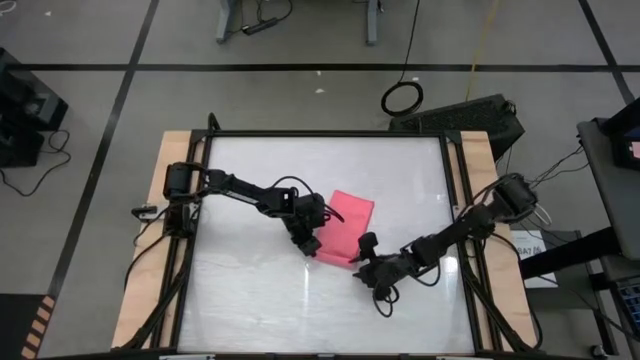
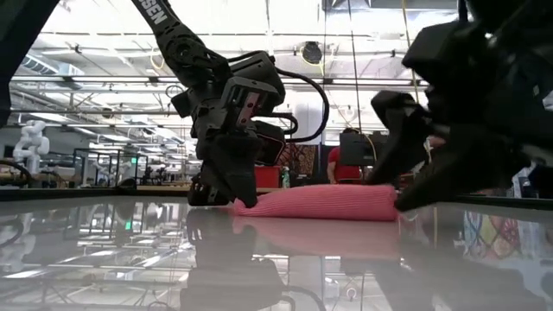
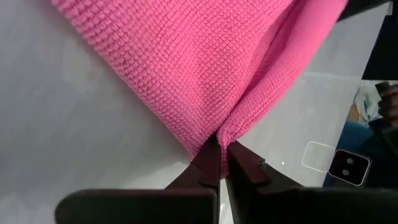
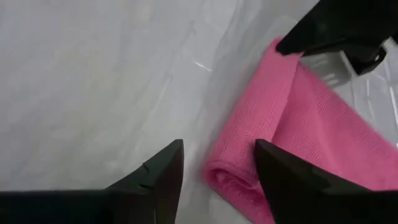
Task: Roll towel
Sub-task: Fold the pink towel
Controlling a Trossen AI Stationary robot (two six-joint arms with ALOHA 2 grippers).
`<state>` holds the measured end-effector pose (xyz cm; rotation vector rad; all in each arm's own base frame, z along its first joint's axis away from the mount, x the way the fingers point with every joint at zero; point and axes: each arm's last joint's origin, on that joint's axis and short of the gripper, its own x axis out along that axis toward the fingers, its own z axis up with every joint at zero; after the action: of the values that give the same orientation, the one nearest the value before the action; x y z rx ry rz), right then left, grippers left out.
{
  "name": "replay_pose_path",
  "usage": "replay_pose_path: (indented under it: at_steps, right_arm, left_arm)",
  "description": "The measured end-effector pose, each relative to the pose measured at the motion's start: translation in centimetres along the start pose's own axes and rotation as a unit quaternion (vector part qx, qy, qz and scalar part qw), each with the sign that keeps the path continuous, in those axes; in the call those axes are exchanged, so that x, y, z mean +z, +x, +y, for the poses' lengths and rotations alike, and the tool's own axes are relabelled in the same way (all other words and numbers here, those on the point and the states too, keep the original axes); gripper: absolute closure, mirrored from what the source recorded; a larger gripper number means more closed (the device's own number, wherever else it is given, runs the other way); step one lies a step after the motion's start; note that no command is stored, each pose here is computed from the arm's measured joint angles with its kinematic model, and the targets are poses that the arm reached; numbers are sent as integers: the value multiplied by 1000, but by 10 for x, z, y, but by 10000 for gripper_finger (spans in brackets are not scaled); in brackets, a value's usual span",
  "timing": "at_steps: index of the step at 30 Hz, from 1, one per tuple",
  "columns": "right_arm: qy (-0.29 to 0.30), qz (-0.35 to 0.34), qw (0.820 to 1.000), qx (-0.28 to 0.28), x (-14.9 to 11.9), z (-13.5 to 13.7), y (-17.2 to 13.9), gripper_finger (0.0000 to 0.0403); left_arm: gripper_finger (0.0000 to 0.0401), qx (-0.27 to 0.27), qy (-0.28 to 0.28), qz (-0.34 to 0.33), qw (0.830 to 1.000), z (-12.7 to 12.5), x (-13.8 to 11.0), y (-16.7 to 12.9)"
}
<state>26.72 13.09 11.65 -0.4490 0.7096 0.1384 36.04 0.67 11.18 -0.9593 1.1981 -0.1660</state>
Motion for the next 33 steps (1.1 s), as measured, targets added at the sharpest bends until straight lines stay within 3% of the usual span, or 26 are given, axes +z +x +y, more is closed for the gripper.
replay_pose_path:
  at_steps: [10,22,28,33]
  right_arm:
    - [56,21,998,0,-9,4,12,251]
    - [159,57,986,-5,-16,2,13,299]
    - [218,62,974,-15,-18,1,13,363]
    - [249,62,966,-19,-18,1,13,396]
  left_arm:
    - [374,0,25,0,1000,0,0,0]
    - [221,-30,118,-39,992,-14,6,-9]
    - [203,-33,216,-75,973,-33,5,-30]
    - [203,53,315,-81,944,-44,-9,-41]
